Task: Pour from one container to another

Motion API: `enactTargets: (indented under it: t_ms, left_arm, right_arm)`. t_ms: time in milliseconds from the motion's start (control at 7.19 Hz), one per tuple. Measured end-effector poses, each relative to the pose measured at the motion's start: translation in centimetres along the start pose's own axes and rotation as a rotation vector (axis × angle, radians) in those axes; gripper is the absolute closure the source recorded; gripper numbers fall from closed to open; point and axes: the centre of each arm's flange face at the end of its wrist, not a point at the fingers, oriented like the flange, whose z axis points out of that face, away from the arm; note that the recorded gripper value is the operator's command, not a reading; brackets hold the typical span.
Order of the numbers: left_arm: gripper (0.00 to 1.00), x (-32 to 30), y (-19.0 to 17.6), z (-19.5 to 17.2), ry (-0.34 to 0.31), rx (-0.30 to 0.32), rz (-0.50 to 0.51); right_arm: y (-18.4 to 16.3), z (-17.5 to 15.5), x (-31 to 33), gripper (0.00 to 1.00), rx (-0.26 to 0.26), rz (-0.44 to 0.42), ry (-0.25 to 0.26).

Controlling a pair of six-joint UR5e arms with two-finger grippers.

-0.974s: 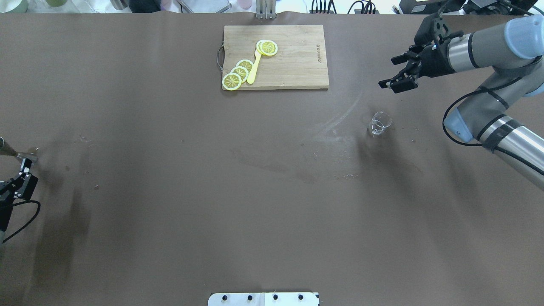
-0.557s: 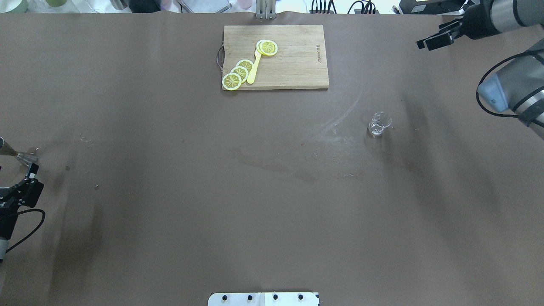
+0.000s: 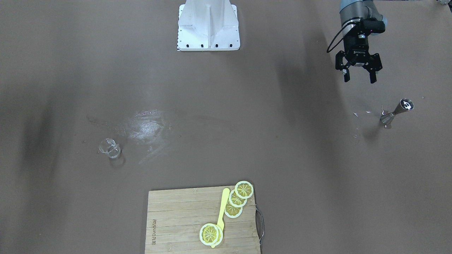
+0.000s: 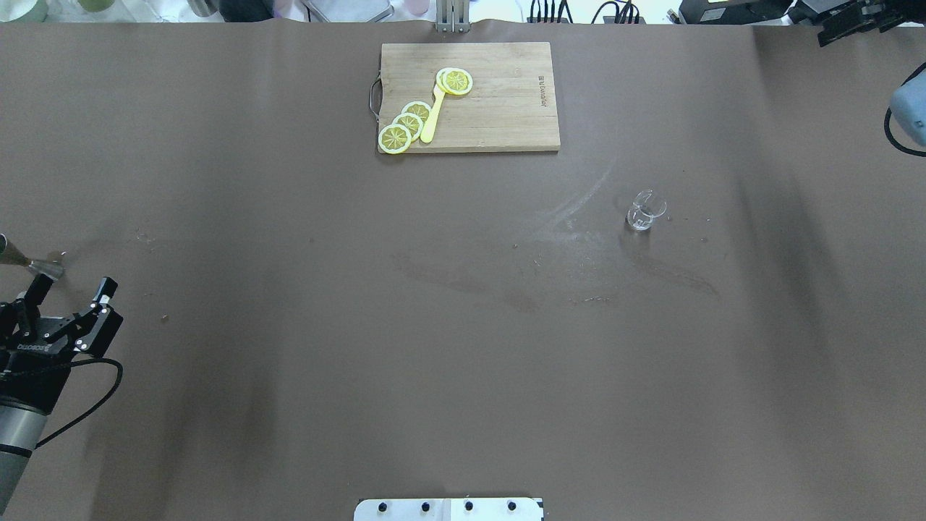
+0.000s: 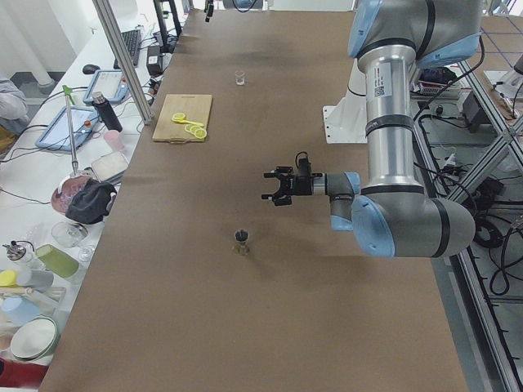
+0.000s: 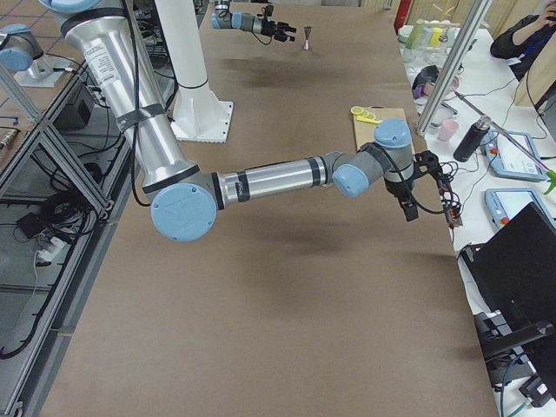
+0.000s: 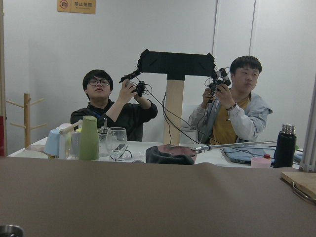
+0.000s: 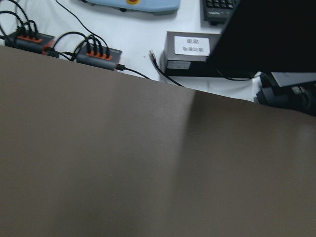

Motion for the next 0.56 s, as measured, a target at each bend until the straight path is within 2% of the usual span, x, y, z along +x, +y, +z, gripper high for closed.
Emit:
enactTargets:
  t_ms: [139,417,557]
  left_arm:
    - [0.02,2.2,-1.3,0.2,0.038,-0.04,0.028]
    - [0.02,6.0,-3.6,2.6,0.108,-0.093,0.036]
    - [0.02,7.5,-4.5,4.4,0.132,-0.12,0.033]
  right_arm:
    - [0.8,-0.2,2.0,0.0,-0.079,0.076,0.011]
    - [3.3,-1.8,6.1,0.0,-0.248,0.267,-0.029]
    - [6.0,-2.9,7.2,0.0,-0.302,0.333,-0.037]
